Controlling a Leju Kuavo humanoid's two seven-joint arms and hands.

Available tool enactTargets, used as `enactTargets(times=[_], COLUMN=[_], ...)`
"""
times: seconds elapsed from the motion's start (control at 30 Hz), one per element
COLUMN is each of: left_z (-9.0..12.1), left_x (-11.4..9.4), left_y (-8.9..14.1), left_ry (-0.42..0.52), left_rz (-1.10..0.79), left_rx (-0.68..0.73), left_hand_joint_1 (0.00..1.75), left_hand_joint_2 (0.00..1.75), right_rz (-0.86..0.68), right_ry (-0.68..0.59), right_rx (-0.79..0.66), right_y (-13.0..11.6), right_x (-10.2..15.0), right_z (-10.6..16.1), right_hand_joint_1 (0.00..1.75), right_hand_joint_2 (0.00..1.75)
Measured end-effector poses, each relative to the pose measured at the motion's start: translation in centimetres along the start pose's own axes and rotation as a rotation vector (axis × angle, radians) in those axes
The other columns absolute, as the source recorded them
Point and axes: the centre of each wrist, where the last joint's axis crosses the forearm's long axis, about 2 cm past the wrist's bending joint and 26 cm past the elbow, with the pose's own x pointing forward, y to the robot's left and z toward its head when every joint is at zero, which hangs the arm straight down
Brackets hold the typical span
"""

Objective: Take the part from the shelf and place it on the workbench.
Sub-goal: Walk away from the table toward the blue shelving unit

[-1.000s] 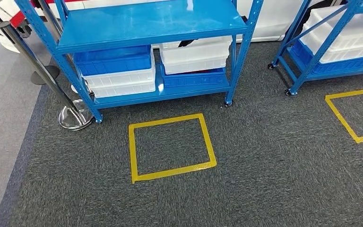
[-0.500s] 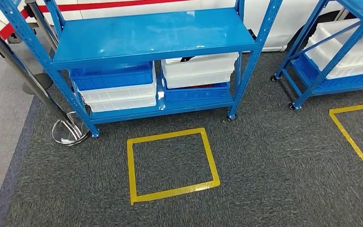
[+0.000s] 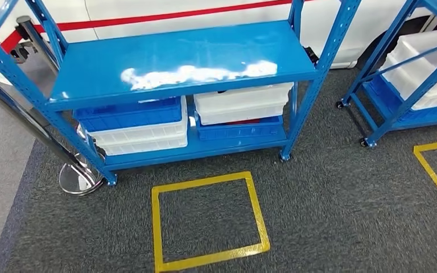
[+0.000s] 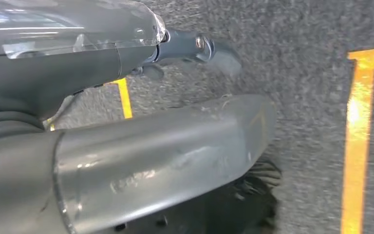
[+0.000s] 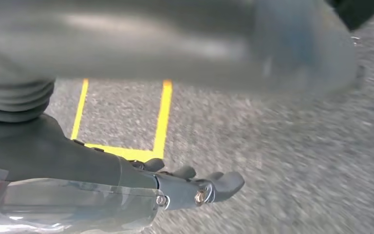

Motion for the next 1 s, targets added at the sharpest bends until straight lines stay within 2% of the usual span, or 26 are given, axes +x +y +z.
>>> enactTargets(times=[0.33,0.47,0.6,0.8,1.0], left_z=[0.3,0.2,0.2,0.2,0.1], left_x=[-1.1,-0.6,-0.7,-0.7,-0.3], left_y=[0.3,0.3,0.3,0.2,0.3], left_ry=[0.027,0.017,0.02,0.024,0.014], left_rz=[-0.006,-0.009,-0.014,-0.013,-0.015], left_rx=[0.008,0.007,0.005,0.004,0.01], left_hand_joint_1=[0.0,0.0,0.0,0.0,0.0], left_hand_joint_2=[0.0,0.0,0.0,0.0,0.0], right_rz=[-0.064,-0.065,-0.083,-0.074,-0.074], right_ry=[0.01,-0.008,-0.015,-0.007,-0.022], right_rx=[0.023,0.026,0.032,0.029,0.029], right_y=[0.8,0.8,0.9,0.8,1.0], right_x=[-0.2,0.5,0.6,-0.2,0.5], right_z=[0.1,-0.1,-0.1,0.1,-0.1], right_hand_joint_1=[0.0,0.0,0.0,0.0,0.0], right_hand_joint_2=[1.75,0.0,1.75,1.75,1.75])
